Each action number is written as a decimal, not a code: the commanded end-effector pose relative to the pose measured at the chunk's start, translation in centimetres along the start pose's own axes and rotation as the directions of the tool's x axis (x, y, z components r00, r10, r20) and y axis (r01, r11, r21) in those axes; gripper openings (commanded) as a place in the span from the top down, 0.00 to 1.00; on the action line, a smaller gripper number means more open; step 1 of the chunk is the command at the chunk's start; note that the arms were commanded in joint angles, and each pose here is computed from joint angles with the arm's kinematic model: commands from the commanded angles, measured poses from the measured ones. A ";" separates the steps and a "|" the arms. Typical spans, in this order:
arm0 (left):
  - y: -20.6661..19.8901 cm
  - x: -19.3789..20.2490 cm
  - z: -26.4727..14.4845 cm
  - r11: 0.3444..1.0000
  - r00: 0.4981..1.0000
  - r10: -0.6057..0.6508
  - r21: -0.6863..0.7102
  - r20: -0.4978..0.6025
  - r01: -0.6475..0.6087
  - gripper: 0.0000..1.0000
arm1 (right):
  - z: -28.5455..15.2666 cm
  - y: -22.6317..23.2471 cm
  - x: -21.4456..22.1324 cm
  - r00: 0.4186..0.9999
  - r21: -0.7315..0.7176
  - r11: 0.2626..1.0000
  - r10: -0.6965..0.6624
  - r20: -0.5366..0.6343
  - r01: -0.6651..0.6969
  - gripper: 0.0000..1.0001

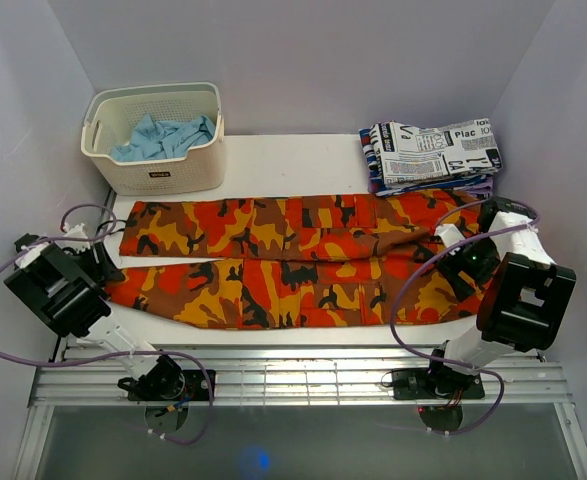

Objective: Fold and stack the trousers
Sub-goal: Flatten the trousers out

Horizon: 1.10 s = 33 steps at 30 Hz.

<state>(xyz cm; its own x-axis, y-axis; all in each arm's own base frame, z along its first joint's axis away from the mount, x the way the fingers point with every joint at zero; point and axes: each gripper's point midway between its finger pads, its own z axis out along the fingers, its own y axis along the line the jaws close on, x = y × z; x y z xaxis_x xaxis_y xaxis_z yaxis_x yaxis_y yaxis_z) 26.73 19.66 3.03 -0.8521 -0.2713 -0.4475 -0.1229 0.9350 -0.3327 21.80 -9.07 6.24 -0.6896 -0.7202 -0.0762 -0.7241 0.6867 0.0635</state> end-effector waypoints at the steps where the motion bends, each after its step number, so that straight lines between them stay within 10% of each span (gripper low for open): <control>1: -2.3 0.1 0.4 0.993 0.999 0.014 0.113 0.035 -0.018 0.34 | -1.0 -0.3 -0.2 0.998 -0.003 0.998 -0.059 0.003 0.059 0.17; 6: -3.6 -1.1 -0.9 0.991 0.998 0.012 0.135 0.064 -0.020 0.77 | -1.6 -0.9 -0.7 0.997 0.019 0.998 -0.067 0.025 0.066 0.18; 7: -4.5 -2.7 -2.7 0.992 0.992 0.050 0.109 0.118 -0.064 1.00 | -1.7 -0.8 -0.8 0.997 0.021 0.997 -0.069 0.031 0.068 0.18; 17: -22.2 -8.0 -14.1 0.975 0.913 0.221 -0.059 0.342 -0.214 1.00 | -1.0 -1.0 -1.4 0.994 0.020 0.996 -0.086 0.064 0.085 0.18; 33: -8.0 -1.8 -9.0 0.770 0.989 0.004 -0.632 0.148 0.091 1.00 | -1.7 -1.5 -1.7 0.995 0.020 0.997 -0.078 0.060 0.077 0.18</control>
<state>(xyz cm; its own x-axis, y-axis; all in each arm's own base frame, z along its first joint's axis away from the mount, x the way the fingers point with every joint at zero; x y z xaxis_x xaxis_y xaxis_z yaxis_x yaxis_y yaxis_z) 24.55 11.09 13.21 -0.8206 -0.2865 -0.4946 -0.3841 0.9172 0.1060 23.20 -8.74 6.80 -0.6746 -0.7268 -0.1290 -0.7365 0.6744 0.0517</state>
